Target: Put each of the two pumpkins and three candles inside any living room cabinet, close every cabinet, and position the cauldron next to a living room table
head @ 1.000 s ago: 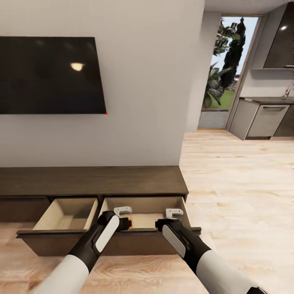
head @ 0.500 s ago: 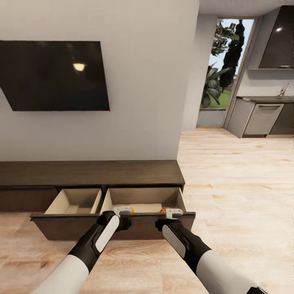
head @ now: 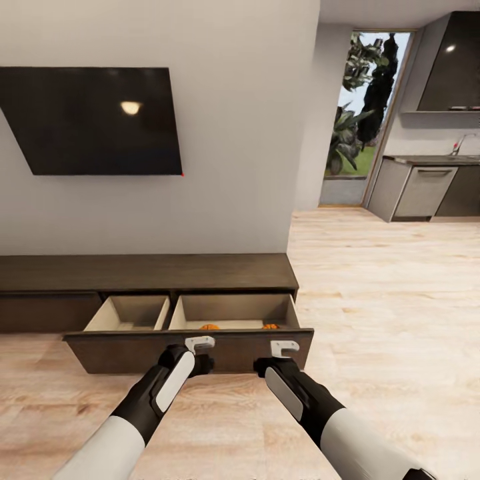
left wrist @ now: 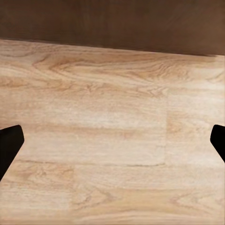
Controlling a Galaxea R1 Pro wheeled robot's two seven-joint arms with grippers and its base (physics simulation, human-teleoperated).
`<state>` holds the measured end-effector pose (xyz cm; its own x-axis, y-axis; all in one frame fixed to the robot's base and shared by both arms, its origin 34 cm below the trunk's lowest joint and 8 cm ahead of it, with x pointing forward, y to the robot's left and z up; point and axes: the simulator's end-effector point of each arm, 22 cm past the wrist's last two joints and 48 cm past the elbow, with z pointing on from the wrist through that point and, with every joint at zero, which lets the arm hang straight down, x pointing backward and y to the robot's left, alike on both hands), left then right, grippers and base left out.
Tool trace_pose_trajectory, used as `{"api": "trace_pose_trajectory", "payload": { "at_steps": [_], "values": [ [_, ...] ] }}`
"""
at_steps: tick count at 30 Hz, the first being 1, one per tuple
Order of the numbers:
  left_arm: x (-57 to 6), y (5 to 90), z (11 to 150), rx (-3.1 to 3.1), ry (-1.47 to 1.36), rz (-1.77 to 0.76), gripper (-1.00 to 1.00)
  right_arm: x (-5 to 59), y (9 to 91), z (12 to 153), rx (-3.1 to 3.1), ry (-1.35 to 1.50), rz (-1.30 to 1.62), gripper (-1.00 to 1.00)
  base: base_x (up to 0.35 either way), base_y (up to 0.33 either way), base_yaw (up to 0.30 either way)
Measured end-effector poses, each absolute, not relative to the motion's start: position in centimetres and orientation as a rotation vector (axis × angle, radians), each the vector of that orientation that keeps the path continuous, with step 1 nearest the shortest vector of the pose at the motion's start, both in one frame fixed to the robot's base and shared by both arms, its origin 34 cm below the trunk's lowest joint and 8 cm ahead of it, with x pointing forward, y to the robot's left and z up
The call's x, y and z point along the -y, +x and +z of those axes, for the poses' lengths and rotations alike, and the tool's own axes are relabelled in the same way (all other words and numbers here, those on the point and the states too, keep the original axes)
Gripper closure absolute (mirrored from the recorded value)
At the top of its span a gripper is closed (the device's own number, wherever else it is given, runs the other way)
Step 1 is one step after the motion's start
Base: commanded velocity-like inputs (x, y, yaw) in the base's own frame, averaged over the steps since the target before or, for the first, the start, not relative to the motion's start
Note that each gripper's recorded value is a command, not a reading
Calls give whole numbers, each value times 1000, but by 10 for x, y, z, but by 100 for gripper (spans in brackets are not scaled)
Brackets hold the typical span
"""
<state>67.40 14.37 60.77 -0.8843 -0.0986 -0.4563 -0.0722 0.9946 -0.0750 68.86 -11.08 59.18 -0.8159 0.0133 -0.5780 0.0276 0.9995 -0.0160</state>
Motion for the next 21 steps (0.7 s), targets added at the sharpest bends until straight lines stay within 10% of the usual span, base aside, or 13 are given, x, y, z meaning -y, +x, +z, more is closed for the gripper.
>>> {"api": "trace_pose_trajectory", "payload": {
  "at_steps": [21],
  "values": [
    [-164, 708, 590, -2422, -179, 12, -100, 111, 705, 568, -2394, 100, 2, -100, -1, 0, 0]
  ]
}}
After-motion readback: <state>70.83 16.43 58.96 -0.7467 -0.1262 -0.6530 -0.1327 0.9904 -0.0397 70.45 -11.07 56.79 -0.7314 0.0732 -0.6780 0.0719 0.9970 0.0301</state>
